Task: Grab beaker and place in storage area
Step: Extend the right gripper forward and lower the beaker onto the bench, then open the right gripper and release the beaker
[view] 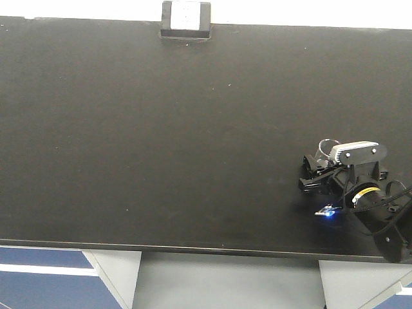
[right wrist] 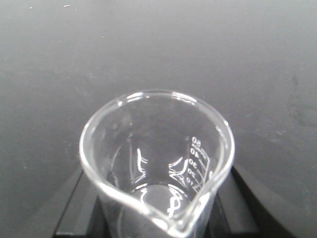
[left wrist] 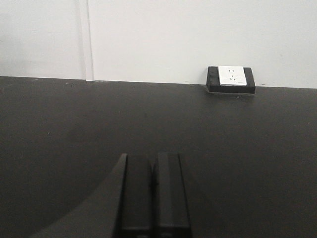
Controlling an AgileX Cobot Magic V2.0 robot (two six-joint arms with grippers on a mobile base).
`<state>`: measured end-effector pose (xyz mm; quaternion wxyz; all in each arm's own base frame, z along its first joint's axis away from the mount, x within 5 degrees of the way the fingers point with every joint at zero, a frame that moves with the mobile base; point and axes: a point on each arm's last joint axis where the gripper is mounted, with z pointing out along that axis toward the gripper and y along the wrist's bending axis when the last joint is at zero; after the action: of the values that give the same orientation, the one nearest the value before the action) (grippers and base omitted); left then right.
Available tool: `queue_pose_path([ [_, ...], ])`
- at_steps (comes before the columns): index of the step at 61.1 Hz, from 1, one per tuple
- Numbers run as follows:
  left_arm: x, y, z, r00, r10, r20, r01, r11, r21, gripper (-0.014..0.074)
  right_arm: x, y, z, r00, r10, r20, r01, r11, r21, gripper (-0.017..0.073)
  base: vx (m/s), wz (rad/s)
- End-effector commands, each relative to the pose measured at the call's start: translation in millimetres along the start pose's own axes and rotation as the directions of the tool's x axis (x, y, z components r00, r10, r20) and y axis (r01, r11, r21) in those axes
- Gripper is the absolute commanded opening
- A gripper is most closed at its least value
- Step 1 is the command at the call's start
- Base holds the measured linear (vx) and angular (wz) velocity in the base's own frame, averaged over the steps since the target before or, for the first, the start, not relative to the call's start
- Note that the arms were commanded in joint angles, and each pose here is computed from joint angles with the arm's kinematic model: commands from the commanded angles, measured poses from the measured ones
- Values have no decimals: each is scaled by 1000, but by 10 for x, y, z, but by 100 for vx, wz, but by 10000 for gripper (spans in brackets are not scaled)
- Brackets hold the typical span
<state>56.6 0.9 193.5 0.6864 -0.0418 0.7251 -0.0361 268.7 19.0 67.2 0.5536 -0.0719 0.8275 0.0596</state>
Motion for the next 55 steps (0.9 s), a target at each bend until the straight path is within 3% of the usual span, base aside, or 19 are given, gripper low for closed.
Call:
queue_pose_path([
  [1, -5, -16, -3, 997, -12, 71, 10, 1000, 28, -8, -203, 2, -27, 985, -16, 171, 18, 1000, -6, 305, 0, 0],
  [11, -5, -16, -3, 997, -12, 71, 10, 1000, 28, -8, -200, 2, -28, 986, -10, 169, 11, 1000, -6, 513, 0, 0],
  [19, -5, -16, -3, 997, -12, 71, 10, 1000, 28, -8, -162, 0, -62, 989, 26, 145, -26, 1000, -3, 602, 0, 0],
  [40, -5, -16, -3, 997, -12, 71, 10, 1000, 28, -8, -20, 42, -399, 997, 47, 66, -49, 999, 20, 551, 0, 0],
  [55, -5, -16, -3, 997, -12, 71, 10, 1000, 28, -8, -134, 70, -705, 993, 57, 105, -61, 997, 41, 495, 0, 0],
])
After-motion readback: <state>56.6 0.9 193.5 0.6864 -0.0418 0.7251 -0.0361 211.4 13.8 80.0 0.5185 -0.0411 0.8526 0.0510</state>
